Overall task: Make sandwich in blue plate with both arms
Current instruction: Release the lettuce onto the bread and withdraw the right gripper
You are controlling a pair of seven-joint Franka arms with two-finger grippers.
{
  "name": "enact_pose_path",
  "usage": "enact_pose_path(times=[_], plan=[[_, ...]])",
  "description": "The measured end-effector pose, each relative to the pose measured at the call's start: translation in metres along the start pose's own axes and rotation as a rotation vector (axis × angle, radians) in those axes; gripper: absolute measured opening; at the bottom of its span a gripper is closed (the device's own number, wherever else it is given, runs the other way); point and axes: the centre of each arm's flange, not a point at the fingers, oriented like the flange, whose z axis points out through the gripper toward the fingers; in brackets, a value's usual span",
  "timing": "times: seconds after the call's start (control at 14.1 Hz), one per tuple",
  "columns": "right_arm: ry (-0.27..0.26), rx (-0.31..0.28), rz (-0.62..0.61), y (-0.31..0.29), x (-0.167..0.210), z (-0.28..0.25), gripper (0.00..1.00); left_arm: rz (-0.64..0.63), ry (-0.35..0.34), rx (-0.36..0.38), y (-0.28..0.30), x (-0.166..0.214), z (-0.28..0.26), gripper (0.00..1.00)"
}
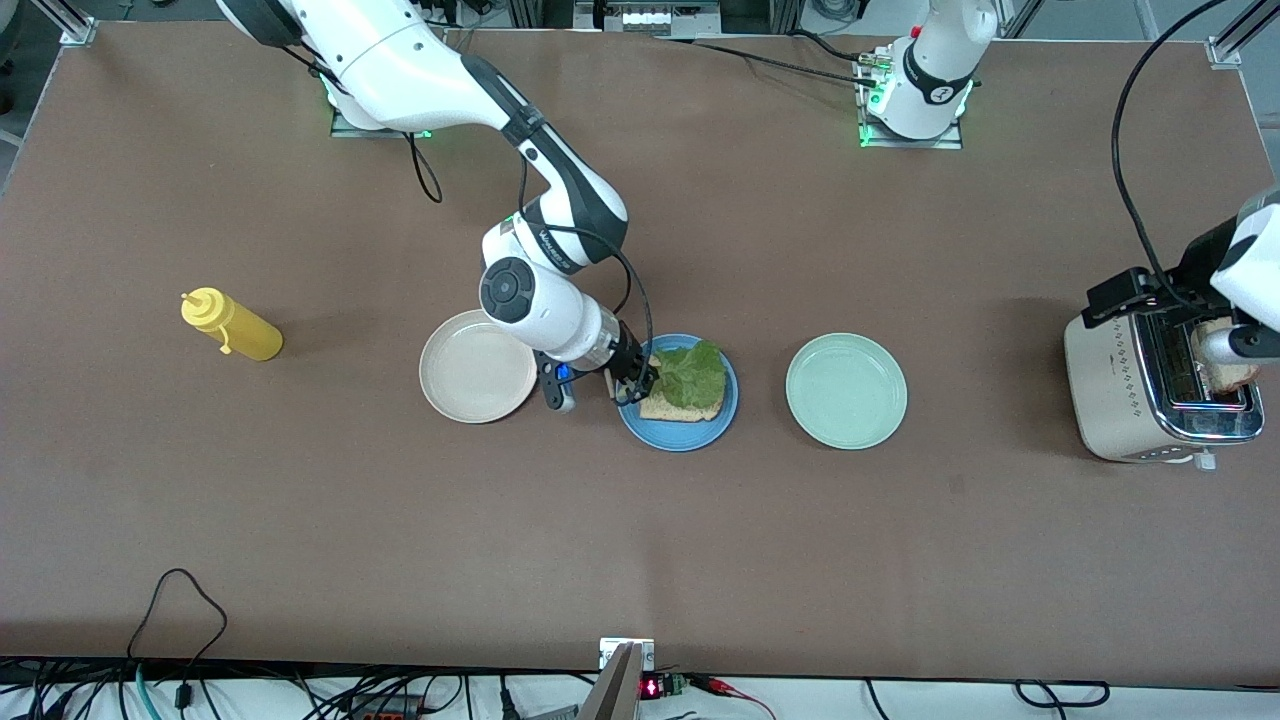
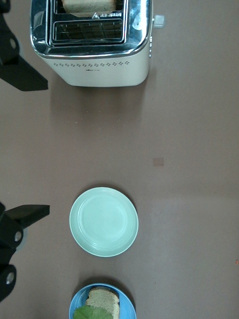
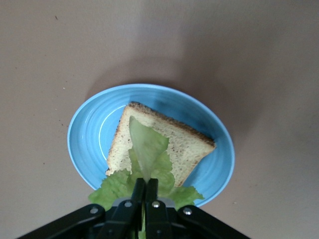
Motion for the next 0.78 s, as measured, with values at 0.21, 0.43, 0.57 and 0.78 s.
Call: enact_pose_path(times=[0.21,0.43,0.57,0.78], plan=[[-0.002,-0.004,0.019,-0.002,0.004,0.013,0.04,-0.001,-0.009,0.001,0.002,-0.015,0.013,1.0],[-0.002,-0.009,0.026,-0.002,0.006,0.02,0.28,-0.001,-0.007,0.002,0.002,-0.026,0.019,1.0],[-0.002,-0.008,0.025,-0.002,0.006,0.02,0.48,-0.002,-0.008,0.002,0.001,-0.027,0.02,1.0],[0.001,-0.04,-0.045,-0.004,0.01,0.011,0.78,-0.008,-0.011,0.002,-0.002,-0.027,0.022,1.0]])
